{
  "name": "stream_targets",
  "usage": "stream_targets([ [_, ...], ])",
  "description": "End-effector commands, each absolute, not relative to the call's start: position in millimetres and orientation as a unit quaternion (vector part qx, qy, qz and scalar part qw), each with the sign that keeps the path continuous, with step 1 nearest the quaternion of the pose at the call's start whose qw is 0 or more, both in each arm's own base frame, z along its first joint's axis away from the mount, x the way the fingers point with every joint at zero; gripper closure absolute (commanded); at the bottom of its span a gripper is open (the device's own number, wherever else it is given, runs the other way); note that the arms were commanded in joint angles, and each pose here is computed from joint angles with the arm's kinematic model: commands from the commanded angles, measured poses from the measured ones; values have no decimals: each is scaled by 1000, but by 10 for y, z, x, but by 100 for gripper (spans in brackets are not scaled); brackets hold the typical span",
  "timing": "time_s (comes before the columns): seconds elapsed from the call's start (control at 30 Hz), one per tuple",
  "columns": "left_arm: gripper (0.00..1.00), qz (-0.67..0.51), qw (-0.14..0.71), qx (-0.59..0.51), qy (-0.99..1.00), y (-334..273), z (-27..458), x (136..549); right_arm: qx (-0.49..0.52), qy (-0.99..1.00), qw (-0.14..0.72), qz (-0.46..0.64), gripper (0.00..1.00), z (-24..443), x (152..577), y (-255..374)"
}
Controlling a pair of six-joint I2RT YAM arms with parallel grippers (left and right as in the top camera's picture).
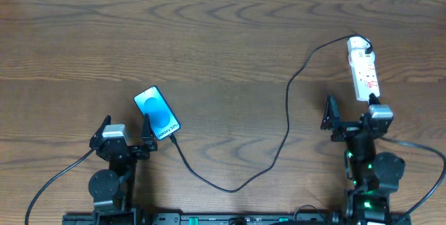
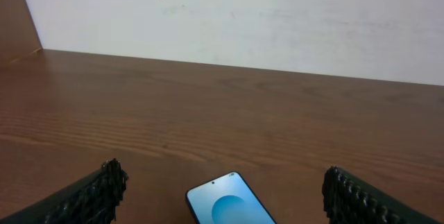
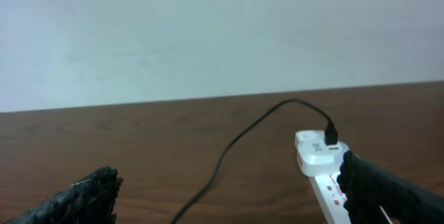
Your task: Plug charger to phone and switch on socket
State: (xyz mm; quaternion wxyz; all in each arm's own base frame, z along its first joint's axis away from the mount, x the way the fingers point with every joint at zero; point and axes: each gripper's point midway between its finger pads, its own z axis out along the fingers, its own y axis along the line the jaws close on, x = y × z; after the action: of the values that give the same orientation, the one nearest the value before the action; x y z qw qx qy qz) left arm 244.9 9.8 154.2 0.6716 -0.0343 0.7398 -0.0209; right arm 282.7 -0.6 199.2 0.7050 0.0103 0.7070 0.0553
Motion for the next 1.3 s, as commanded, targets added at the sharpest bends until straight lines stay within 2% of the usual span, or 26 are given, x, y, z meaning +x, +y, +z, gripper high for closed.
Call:
stream_targets([
  [0.0, 7, -32, 653, -24, 756, 47, 1389, 2440, 12, 697, 716, 35, 1, 1923, 2740, -18],
  [1.27, 7, -32, 653, -24, 756, 47, 1389, 2440, 21, 733, 679, 10, 1, 1560, 2461, -43],
])
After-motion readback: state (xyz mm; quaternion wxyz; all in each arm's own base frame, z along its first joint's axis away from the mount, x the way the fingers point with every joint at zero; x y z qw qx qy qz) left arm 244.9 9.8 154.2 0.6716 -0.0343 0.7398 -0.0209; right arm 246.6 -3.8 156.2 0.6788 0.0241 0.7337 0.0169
